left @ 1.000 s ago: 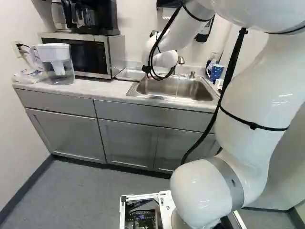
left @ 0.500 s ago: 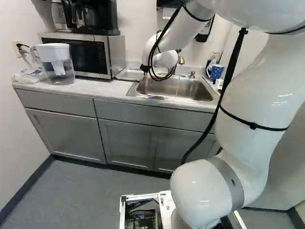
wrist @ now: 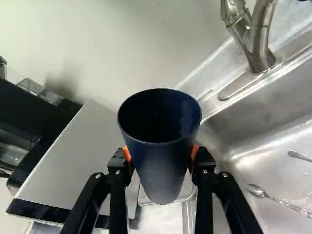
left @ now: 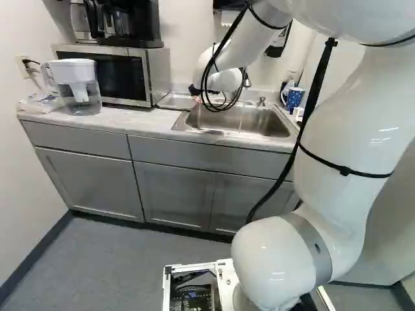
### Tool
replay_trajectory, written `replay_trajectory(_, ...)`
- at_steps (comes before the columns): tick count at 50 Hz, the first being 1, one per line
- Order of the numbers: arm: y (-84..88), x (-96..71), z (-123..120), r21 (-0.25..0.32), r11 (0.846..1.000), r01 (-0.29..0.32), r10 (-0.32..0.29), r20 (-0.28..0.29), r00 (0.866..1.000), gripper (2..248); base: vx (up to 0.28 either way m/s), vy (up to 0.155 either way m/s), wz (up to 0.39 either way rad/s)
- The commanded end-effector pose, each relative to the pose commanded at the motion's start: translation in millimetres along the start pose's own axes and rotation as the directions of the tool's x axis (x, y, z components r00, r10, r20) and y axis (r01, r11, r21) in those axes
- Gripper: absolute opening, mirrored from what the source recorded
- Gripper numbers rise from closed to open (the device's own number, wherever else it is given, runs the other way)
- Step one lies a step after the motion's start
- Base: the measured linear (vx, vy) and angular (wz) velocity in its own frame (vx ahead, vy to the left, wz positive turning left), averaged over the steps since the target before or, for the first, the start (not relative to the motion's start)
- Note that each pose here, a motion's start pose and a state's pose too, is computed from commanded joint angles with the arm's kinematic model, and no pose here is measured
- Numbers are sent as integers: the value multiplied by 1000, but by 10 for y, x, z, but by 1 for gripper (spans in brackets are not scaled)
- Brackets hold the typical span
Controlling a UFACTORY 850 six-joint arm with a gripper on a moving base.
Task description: Rinse the cup and place it in the tray
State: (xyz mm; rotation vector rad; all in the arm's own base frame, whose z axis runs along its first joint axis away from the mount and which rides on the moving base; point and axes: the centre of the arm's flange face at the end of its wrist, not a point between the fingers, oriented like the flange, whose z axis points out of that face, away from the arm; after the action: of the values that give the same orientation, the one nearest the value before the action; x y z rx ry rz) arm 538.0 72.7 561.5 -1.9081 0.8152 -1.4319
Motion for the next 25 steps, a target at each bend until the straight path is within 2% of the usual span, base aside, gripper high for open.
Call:
replay_trajectory(12, 0, 0, 0, 0, 992, -126, 126, 0, 992, 125, 0, 0, 0)
replay_trajectory(25, 0, 0, 0, 0, 966, -260, 260, 0, 966, 125, 0, 0, 0)
